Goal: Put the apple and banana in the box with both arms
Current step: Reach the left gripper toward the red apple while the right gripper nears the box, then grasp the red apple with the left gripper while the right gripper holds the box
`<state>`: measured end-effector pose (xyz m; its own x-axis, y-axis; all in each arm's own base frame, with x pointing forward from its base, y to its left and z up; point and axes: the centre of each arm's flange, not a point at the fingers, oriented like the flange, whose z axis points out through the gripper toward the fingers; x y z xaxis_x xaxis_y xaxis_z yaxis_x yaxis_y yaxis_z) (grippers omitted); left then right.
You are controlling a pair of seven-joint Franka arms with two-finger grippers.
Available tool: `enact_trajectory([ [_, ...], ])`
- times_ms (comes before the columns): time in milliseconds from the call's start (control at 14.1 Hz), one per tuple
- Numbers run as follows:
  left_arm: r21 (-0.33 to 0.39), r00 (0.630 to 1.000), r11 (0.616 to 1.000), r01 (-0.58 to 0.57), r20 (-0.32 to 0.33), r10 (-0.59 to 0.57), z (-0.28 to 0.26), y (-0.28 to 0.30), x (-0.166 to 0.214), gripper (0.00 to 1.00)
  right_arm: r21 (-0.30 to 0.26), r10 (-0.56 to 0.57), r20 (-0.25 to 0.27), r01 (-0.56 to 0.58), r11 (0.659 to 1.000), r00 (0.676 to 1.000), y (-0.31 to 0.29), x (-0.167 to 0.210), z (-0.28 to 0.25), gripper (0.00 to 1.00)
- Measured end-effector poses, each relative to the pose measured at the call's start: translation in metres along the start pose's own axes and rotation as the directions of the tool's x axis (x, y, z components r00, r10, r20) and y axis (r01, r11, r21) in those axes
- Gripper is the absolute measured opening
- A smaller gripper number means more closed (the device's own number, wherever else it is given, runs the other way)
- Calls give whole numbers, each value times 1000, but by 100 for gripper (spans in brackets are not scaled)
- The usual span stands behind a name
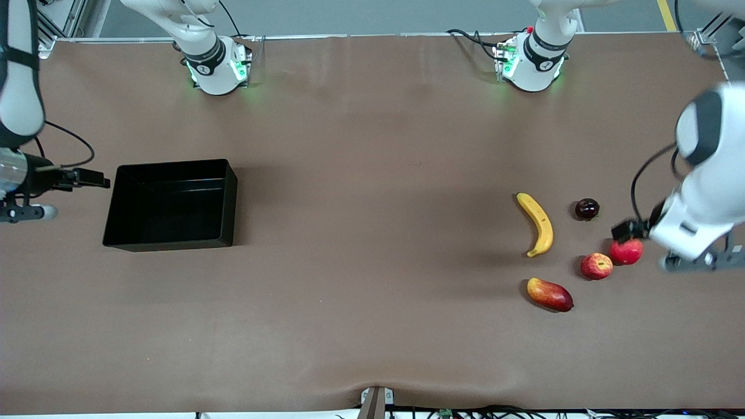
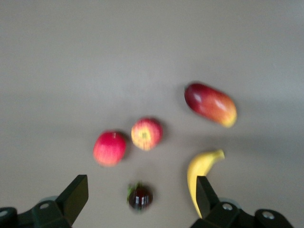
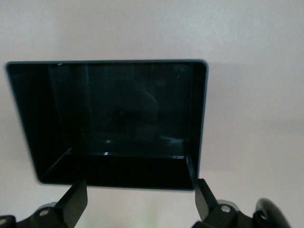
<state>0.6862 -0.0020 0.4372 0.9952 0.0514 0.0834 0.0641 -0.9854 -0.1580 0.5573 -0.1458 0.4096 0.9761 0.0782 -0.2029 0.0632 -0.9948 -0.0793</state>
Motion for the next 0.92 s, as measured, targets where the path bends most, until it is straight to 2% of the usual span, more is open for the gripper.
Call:
enact_trajectory([
  [142, -24, 999, 999, 45, -6, -46, 69, -14, 15, 100, -7, -50, -25, 50, 999, 998, 33, -1, 32, 100],
  [283, -45, 992, 991, 127, 21, -127, 136, -13, 19, 100, -16, -68, -36, 68, 998, 997, 64, 3, 65, 100],
  [425, -56, 976, 975, 216, 52, -213, 179, 2, 17, 100, -10, -63, -14, 63, 998, 998, 80, 8, 97, 100],
  [567, -53, 967, 968, 246, 79, -241, 195, 19, 13, 100, 1, -64, 17, 64, 998, 998, 82, 13, 121, 100],
  [638, -50, 967, 969, 244, 88, -239, 197, 23, 10, 100, 7, -65, 26, 65, 998, 998, 81, 14, 128, 93],
  [921, -14, 967, 974, 225, 125, -221, 209, 21, 0, 100, 10, -64, 30, 63, 998, 998, 79, 9, 146, 48],
])
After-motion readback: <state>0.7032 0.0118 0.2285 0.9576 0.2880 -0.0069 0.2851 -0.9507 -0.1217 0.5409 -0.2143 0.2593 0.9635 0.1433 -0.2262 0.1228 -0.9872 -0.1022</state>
